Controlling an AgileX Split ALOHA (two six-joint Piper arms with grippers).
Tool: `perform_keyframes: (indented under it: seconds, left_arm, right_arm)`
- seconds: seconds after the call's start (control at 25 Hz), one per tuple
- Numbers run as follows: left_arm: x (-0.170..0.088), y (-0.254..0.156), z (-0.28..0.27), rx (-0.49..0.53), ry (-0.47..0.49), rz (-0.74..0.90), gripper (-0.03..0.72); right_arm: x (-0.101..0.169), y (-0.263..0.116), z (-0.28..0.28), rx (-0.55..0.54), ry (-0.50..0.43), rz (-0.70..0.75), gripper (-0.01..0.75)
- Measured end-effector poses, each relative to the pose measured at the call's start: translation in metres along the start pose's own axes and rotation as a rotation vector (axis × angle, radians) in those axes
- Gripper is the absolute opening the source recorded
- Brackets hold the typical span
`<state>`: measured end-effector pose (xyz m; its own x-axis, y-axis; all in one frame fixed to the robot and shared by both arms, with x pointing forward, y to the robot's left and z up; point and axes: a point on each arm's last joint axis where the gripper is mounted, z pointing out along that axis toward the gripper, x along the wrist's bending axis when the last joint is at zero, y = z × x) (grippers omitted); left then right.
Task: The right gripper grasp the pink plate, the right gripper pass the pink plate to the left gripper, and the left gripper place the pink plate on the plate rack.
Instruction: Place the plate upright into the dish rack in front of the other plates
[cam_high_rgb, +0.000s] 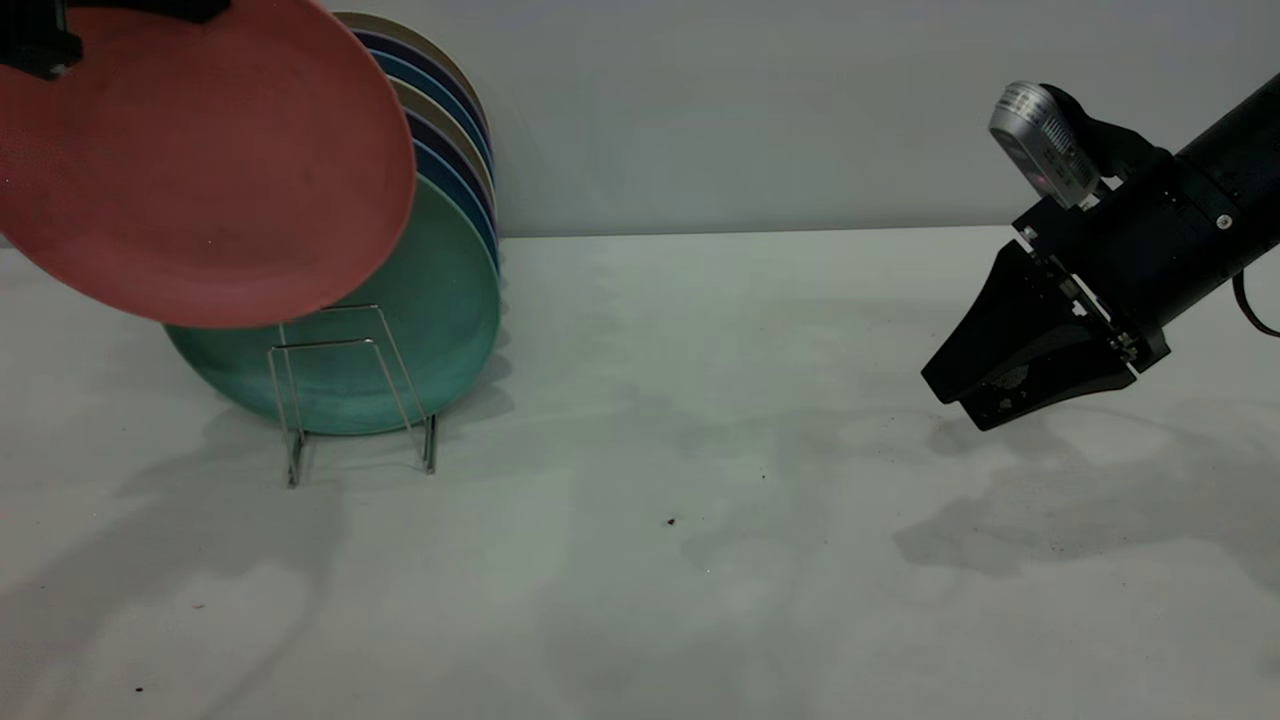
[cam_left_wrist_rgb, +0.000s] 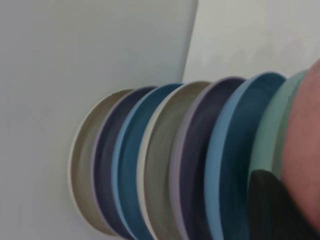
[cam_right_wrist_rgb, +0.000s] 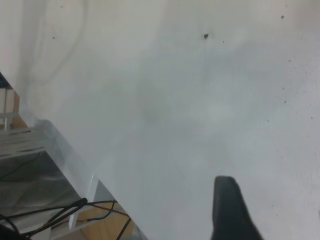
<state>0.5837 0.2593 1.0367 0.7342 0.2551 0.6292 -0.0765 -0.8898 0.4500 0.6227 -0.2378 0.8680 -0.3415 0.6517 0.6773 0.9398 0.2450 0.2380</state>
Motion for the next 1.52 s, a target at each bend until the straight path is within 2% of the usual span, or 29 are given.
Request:
perform_keyframes:
  seconds: [0.4,0.72,0.84,1.0,1.28,1.52]
  left_arm:
    - [-0.002,-0.005,0.010,0.023,-0.043,0.047,0.090]
    - [0.011,0.009,0.014,-0.014,-0.050,0.110,0.090]
    - [0.008,0.014,0.017,-0.028,-0.070,0.122,0.090]
    - [0.002,0.011,0.029,-0.027,-0.112,0.116,0.090]
    - [0.003,0.006,0.035,-0.002,-0.090,0.111,0.090]
    - [-0.005,-0.001,0.053,-0.006,-0.132,0.054,0.090]
  right_arm:
    - [0.000,0.000,0.000,0.000,0.000,0.000,0.442]
    - [0.000,0.000,0.000,0.000,0.000,0.000,0.442]
    - [0.000,0.000,0.000,0.000,0.000,0.000,0.442]
    - [0.000,0.000,0.000,0.000,0.000,0.000,0.442]
    - [0.000,0.000,0.000,0.000,0.000,0.000,0.442]
    - [0.000,0.000,0.000,-0.001,-0.002,0.000,0.442]
